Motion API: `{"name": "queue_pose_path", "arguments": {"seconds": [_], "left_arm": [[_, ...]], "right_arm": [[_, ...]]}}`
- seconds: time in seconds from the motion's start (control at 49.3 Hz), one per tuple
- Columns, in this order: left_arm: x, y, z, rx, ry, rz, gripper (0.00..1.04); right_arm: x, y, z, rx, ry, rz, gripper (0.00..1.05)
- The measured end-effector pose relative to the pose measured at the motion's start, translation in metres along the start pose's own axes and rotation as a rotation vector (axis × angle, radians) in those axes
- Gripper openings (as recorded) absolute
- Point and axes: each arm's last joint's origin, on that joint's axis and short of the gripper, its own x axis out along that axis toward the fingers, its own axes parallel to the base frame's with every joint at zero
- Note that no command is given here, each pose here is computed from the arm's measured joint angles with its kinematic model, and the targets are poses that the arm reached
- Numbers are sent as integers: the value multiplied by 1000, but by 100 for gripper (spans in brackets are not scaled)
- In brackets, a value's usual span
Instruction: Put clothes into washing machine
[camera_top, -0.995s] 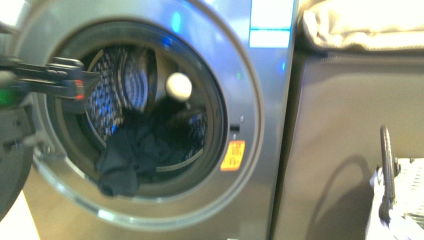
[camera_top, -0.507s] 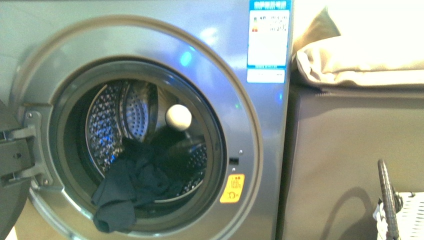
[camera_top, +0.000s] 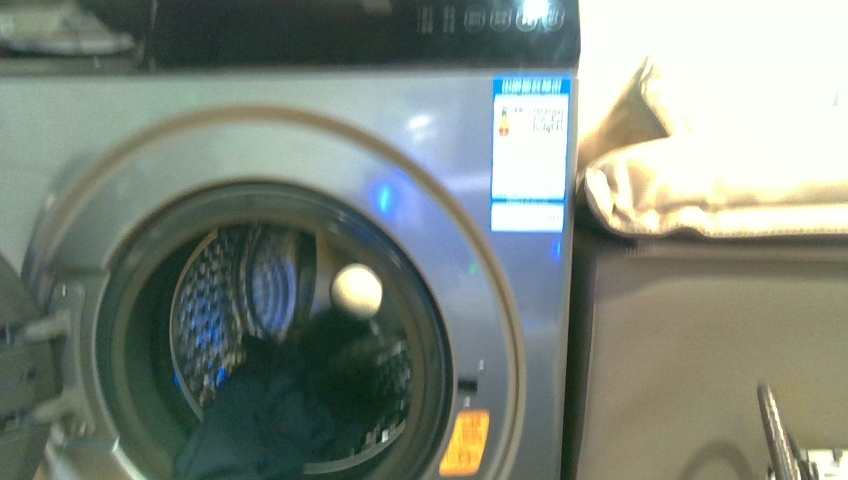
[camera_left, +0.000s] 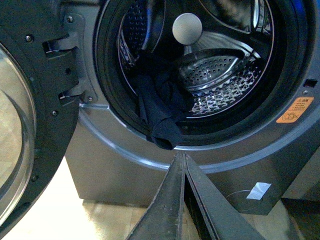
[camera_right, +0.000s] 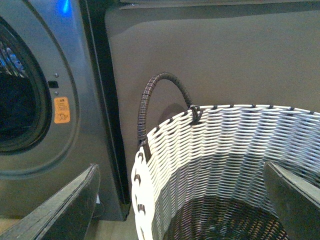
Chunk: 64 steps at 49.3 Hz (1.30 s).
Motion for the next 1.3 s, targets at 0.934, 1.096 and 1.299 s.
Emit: {"name": "queue_pose_path", "arguments": {"seconds": [0.934,1.096,1.299], "left_arm": [[-39,0,-19,0,-16,0,4],[-41,0,-19,0,-16,0,4],[-53,0,-22,0,-8,2,4]], "right_arm": [[0,0,0,0,0,0,97],[0,0,0,0,0,0,97],[0,0,0,0,0,0,97]]}}
